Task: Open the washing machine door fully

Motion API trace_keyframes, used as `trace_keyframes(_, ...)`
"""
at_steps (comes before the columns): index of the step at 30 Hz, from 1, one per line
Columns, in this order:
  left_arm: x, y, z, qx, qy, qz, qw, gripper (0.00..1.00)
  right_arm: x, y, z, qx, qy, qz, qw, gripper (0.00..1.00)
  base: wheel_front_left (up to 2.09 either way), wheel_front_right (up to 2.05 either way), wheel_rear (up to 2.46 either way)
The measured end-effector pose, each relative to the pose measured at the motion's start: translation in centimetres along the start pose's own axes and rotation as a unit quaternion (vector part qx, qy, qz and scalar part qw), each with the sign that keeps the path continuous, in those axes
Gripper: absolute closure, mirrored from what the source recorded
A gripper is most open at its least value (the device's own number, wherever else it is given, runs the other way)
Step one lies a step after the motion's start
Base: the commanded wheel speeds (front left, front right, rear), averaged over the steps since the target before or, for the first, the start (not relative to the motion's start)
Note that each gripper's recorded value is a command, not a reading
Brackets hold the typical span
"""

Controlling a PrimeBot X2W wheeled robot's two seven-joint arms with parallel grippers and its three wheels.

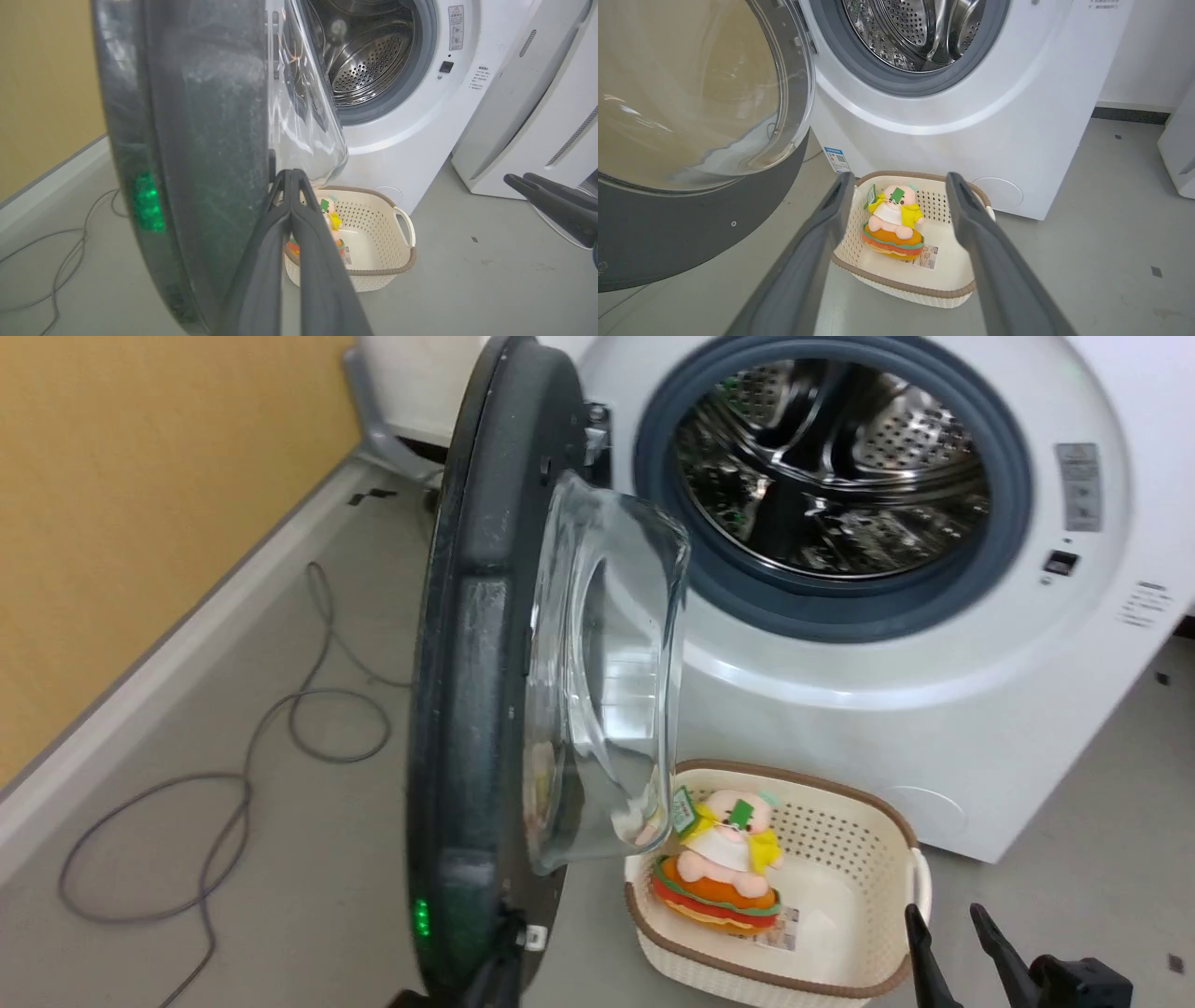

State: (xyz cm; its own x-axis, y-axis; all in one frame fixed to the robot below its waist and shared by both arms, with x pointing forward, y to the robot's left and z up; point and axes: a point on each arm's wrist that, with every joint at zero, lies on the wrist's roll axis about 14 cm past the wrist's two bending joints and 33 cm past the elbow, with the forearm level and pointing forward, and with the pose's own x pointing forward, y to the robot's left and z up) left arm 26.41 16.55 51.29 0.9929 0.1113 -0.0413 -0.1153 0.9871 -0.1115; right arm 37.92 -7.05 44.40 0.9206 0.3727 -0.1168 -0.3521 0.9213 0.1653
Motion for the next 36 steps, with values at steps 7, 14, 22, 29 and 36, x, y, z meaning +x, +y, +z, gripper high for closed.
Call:
trace_keyframes(7,-0.4,6.2,0.3,0.026,-0.011,0.088,0.996,1.00,1.0,1.7,-0.4,-0.002,0.009,0.028,1.000,0.00,0.00,0.00,0.00)
trace_keyframes(14,0.2,12.4,1.4,0.048,-0.029,0.160,0.986,1.00,0.9,1.5,-0.9,0.003,0.016,0.024,1.000,0.00,0.00,0.00,0.00)
trace_keyframes(22,1.9,18.0,3.2,0.065,-0.047,0.217,0.973,1.00,0.4,0.0,-1.4,0.010,0.022,0.001,1.000,0.00,0.00,0.00,0.00)
trace_keyframes(29,3.6,22.0,4.5,0.074,-0.055,0.255,0.962,1.00,0.2,-1.5,-1.9,0.013,0.030,-0.021,0.999,0.00,0.00,0.00,0.00)
trace_keyframes(36,3.7,24.9,5.2,0.086,-0.060,0.282,0.954,1.00,0.2,-2.1,-1.7,0.014,0.026,-0.030,0.999,0.00,0.00,0.00,0.00)
